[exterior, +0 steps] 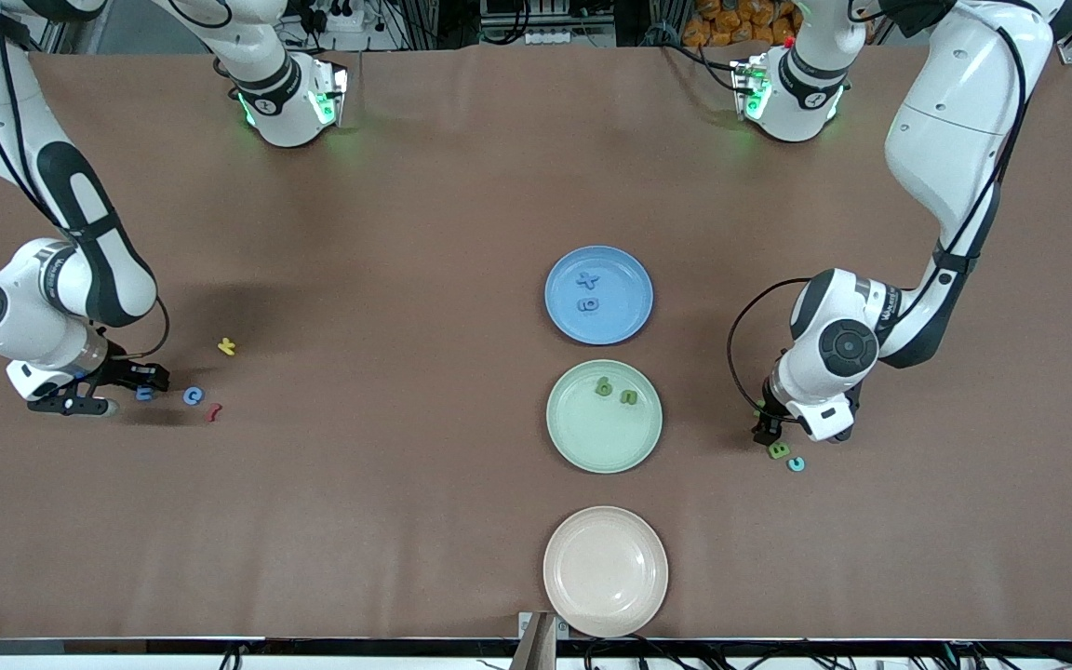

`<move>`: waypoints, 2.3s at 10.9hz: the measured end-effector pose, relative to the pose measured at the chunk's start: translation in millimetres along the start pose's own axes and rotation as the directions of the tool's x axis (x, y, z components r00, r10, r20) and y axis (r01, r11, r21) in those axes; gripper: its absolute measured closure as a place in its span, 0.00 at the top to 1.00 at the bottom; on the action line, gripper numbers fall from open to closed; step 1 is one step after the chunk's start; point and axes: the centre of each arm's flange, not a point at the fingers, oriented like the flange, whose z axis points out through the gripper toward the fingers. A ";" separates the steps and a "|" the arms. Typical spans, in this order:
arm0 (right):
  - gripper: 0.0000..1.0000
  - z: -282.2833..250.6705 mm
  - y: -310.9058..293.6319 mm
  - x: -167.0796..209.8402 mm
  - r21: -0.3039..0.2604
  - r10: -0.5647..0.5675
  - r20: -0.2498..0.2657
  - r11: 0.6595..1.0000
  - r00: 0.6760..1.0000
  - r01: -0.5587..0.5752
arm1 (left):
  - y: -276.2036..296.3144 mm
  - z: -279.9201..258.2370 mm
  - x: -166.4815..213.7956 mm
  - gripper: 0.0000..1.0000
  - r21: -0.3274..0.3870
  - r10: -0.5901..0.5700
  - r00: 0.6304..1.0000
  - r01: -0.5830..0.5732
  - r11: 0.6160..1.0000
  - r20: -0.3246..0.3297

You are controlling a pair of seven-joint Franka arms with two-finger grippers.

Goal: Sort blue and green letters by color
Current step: 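Grasp the blue m with the right gripper while the left gripper grasps green N, then carry the m to the blue plate while the left gripper drops the N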

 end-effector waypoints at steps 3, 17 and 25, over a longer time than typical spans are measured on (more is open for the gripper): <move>0.42 -1.8 -9.6 3.2 0.002 0.049 -0.004 0.999 0.999 -0.049 | 0.4 -0.5 0.5 0.96 -0.002 -0.001 1.000 0.001 1.000 0.000; 0.29 -74.2 -51.5 25.0 0.010 -0.004 0.016 1.000 1.000 0.004 | 36.1 -50.7 -49.7 0.33 -0.118 -0.051 0.997 0.057 0.991 0.053; 0.29 -112.3 -275.7 12.1 0.136 -0.004 0.076 0.991 0.997 -0.006 | 46.7 -90.7 -199.9 0.33 -0.253 0.063 0.982 -0.016 0.967 0.179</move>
